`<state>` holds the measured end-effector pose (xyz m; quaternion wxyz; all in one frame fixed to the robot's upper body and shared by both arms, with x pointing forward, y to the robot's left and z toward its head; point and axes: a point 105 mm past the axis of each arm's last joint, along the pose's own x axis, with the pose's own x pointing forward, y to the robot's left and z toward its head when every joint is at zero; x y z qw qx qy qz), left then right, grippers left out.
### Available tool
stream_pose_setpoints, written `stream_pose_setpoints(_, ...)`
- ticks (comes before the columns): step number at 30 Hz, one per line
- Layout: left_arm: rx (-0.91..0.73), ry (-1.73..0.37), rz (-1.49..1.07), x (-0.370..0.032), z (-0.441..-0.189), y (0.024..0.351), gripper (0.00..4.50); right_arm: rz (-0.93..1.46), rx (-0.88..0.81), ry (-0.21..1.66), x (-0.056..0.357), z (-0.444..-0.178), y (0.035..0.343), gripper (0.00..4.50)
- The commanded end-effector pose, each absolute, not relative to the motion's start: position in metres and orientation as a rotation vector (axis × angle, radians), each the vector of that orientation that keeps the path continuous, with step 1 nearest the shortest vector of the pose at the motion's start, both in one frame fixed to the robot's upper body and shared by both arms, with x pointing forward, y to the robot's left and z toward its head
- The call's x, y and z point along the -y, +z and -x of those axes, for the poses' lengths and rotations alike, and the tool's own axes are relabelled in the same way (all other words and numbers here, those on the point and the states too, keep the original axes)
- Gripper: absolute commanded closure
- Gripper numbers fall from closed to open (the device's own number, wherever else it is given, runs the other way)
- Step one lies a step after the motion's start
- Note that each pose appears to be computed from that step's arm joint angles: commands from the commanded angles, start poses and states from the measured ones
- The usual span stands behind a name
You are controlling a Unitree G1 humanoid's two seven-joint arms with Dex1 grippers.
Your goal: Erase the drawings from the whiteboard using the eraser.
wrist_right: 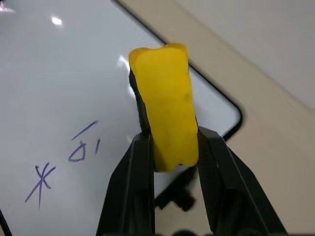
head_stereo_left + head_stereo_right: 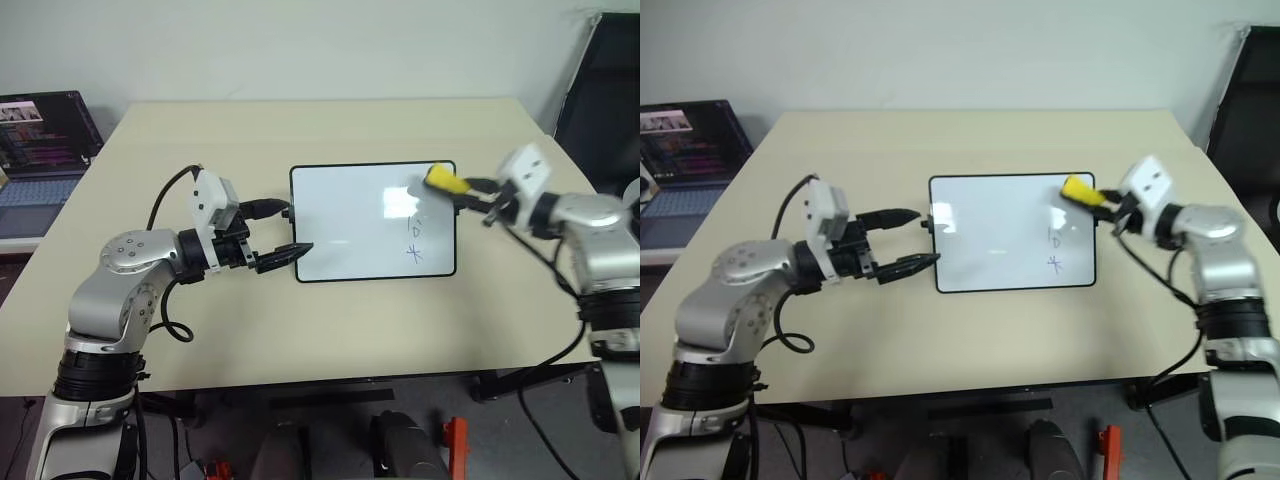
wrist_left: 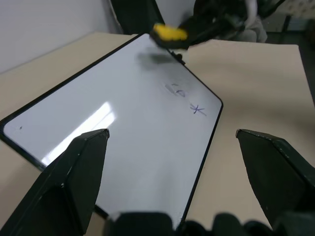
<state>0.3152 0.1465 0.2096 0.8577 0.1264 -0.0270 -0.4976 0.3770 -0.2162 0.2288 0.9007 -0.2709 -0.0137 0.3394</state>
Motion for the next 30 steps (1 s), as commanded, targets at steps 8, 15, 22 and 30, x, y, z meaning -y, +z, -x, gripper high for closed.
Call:
stream_pose_setpoints(8,0.06,-1.049,-0.315,-0.157,-0.314,0.215,0.0,0.596,-0.188,0.611,0.279,-0.308,0.223,3.65)
stream_pose_setpoints(15,0.059,-1.067,-0.32,-0.153,-0.316,0.215,0.0,0.592,-0.197,0.601,0.278,-0.305,0.221,3.65)
stream_pose_setpoints(22,0.07,-1.086,-0.321,-0.146,-0.317,0.216,0.0,0.604,-0.211,0.596,0.279,-0.307,0.22,3.65)
stream_pose_setpoints(30,0.073,-1.102,-0.309,-0.142,-0.314,0.216,0.0,0.595,-0.204,0.608,0.275,-0.309,0.219,3.65)
